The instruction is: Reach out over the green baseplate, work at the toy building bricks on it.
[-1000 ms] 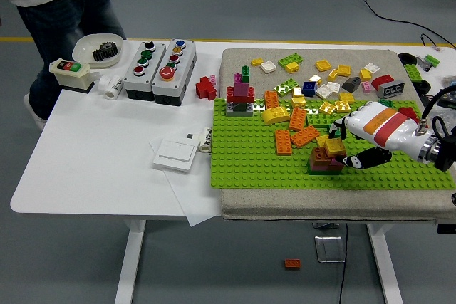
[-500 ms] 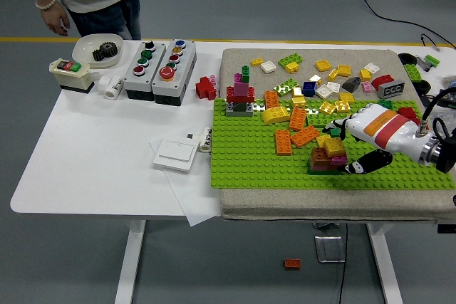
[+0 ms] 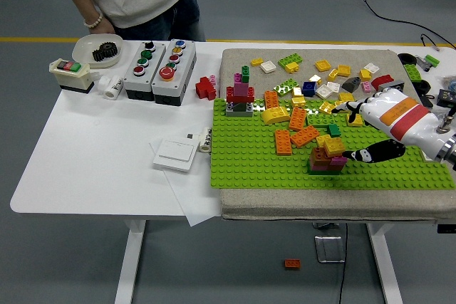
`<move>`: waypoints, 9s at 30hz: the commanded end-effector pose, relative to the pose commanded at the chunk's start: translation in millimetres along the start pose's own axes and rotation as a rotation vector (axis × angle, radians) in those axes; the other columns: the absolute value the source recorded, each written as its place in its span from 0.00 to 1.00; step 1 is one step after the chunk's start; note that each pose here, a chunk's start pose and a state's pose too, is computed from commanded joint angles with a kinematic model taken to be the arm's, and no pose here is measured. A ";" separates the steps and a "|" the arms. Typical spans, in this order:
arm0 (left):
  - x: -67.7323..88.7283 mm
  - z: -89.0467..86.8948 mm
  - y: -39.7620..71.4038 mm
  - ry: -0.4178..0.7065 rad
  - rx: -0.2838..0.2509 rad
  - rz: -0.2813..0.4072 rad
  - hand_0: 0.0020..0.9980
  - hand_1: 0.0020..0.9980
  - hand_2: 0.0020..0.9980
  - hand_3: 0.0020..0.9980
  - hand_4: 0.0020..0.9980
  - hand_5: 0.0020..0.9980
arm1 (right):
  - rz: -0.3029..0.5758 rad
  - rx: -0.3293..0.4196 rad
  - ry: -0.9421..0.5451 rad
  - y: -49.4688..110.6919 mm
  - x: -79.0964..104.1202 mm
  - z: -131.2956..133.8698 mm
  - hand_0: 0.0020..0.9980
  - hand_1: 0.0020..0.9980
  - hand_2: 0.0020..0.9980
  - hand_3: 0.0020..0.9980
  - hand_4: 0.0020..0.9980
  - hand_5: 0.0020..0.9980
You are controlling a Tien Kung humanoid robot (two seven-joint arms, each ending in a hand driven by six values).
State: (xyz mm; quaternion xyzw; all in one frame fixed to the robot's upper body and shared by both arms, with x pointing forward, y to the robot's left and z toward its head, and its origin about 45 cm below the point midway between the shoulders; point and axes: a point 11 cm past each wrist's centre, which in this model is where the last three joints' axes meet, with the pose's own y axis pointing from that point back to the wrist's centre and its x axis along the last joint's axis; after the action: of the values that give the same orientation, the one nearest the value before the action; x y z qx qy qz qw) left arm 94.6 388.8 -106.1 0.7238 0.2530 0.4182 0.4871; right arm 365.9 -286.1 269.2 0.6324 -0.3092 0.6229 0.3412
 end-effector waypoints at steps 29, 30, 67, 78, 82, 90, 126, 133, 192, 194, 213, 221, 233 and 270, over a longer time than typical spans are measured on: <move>0.8 1.5 0.3 0.002 -0.003 0.002 0.79 0.78 0.75 0.59 0.66 0.67 | -0.075 0.050 -0.090 9.1 -26.6 -15.7 0.66 0.63 0.69 0.57 0.83 0.45; 0.8 1.6 0.3 0.003 -0.003 0.002 0.79 0.78 0.75 0.59 0.66 0.67 | -0.076 0.049 -0.091 9.3 -27.0 -15.6 0.66 0.63 0.69 0.57 0.83 0.45; 2.1 3.2 0.7 0.005 -0.006 0.005 0.79 0.77 0.75 0.59 0.65 0.66 | -0.124 0.052 -0.096 10.1 -37.1 -16.7 0.62 0.60 0.65 0.56 0.78 0.41; 1.4 2.5 0.5 0.003 -0.004 0.003 0.79 0.77 0.75 0.59 0.66 0.67 | -0.139 0.053 -0.094 11.2 -39.8 -18.3 0.60 0.57 0.64 0.56 0.78 0.41; 1.0 1.8 0.4 0.002 -0.003 0.002 0.79 0.77 0.75 0.59 0.66 0.66 | -0.152 0.051 -0.094 12.2 -42.6 -18.8 0.58 0.55 0.62 0.56 0.78 0.40; 0.9 0.8 0.2 -0.001 -0.001 0.003 0.79 0.77 0.75 0.59 0.66 0.66 | -0.171 0.050 -0.090 13.8 -46.4 -19.6 0.58 0.54 0.62 0.56 0.78 0.40; 1.5 1.8 0.3 0.006 -0.004 0.002 0.79 0.77 0.75 0.59 0.66 0.67 | -0.177 0.060 -0.067 13.4 -39.1 -20.3 0.57 0.53 0.60 0.55 0.79 0.41; 2.0 1.8 0.2 0.006 -0.003 0.003 0.79 0.77 0.75 0.59 0.66 0.66 | -0.132 0.072 -0.067 10.9 -29.4 -22.1 0.57 0.53 0.60 0.55 0.79 0.41; 3.4 2.1 0.3 -0.001 -0.003 0.005 0.79 0.77 0.75 0.59 0.65 0.67 | -0.180 0.090 -0.092 -1.8 -47.2 -29.7 0.62 0.60 0.66 0.59 0.81 0.41; 3.5 2.4 0.4 -0.001 -0.004 0.005 0.79 0.77 0.75 0.59 0.65 0.67 | -0.185 0.092 -0.093 -1.4 -48.7 -30.2 0.62 0.60 0.66 0.59 0.81 0.41; 5.8 4.0 0.6 0.005 -0.007 0.010 0.79 0.77 0.75 0.59 0.65 0.67 | -0.199 0.116 -0.071 -3.8 -49.6 -36.6 0.62 0.59 0.66 0.58 0.82 0.42; 5.7 4.0 0.6 0.006 -0.006 0.010 0.79 0.77 0.75 0.59 0.65 0.66 | -0.201 0.137 -0.066 -6.5 -49.1 -42.1 0.62 0.59 0.66 0.58 0.82 0.42; 5.8 4.1 0.7 0.005 -0.006 0.009 0.79 0.77 0.75 0.59 0.65 0.67 | -0.139 0.139 -0.043 -14.1 -35.1 -42.7 0.62 0.59 0.66 0.59 0.82 0.42; 3.7 1.0 0.1 -0.004 0.000 0.009 0.79 0.78 0.75 0.59 0.65 0.66 | -0.067 0.084 -0.007 -4.1 -27.0 -26.5 0.64 0.60 0.67 0.61 0.83 0.42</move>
State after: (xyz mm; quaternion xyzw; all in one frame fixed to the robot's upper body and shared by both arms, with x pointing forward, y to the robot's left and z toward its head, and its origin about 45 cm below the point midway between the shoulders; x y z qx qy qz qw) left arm 97.4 391.1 -104.8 0.7257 0.2491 0.4189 0.4857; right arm 353.1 -263.0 241.9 0.6583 -0.2625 0.6215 0.3338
